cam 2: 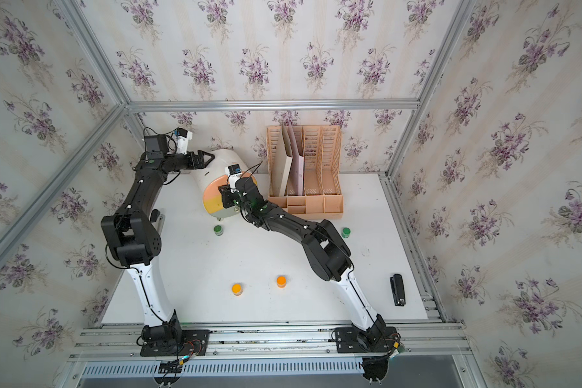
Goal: Put the paint cans in the drawer according to color
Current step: Close the drawer in the storage box, then open the drawer in the storage box.
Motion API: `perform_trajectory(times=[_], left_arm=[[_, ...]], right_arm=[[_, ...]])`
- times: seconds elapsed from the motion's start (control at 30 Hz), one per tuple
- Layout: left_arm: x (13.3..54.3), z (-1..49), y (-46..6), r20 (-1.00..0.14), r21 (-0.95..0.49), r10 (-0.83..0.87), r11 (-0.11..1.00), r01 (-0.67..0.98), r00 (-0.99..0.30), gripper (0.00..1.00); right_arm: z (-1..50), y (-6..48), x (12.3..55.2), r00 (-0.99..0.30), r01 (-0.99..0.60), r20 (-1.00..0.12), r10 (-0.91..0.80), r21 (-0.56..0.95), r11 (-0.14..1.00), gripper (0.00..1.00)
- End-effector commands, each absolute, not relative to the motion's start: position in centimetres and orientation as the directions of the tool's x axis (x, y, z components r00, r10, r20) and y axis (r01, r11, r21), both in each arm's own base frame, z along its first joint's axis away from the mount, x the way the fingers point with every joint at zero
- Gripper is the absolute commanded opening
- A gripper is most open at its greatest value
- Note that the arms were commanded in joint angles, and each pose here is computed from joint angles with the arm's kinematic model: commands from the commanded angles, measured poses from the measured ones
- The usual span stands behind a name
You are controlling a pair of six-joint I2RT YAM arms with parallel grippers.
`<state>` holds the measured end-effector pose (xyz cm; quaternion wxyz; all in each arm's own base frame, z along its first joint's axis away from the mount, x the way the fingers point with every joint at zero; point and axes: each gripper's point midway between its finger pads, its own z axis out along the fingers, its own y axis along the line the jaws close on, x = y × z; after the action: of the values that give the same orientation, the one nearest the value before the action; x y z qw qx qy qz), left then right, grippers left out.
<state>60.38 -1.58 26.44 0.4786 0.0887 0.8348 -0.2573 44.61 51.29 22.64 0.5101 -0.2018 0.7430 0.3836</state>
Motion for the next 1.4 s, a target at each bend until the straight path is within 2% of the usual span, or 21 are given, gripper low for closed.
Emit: perform_trajectory(times=[0.0,0.3,0.67,0.83,1.03,1.37], left_arm=[[59.9,27.0,-2.2,-0.845,-0.351,-0.089,0.837,0.421,-0.527,0.99],[60.0,27.1,-1.9,-0.844,-0.346,-0.087,0.843,0.413,-0.529,0.99],[60.0,26.8,-1.9,-0.839,-0.354,-0.091,0.841,0.409,-0.537,0.99],[60.0,26.9,-1.9,-0.839,-0.353,-0.089,0.841,0.411,-0.537,0.99],[59.9,27.1,-1.9,-0.841,-0.347,-0.086,0.843,0.410,-0.534,0.99],[59.8,27.3,-1.9,-0.842,-0.342,-0.081,0.844,0.412,-0.533,0.99]], right_arm=[[24.7,51.1,44.0,-0.350,-0.720,-0.930,0.114,0.345,0.602,0.22],[23.2,48.8,41.8,-0.333,-0.725,-0.937,0.105,0.326,0.607,0.32],[18.5,48.8,43.3,-0.373,-0.666,-0.925,0.069,0.319,0.674,0.36],[17.5,49.0,44.2,-0.376,-0.642,-0.924,0.070,0.315,0.699,0.42],[16.6,49.5,45.1,-0.387,-0.627,-0.920,0.067,0.315,0.712,0.43],[15.6,49.3,45.2,-0.402,-0.612,-0.914,0.059,0.316,0.725,0.38]])
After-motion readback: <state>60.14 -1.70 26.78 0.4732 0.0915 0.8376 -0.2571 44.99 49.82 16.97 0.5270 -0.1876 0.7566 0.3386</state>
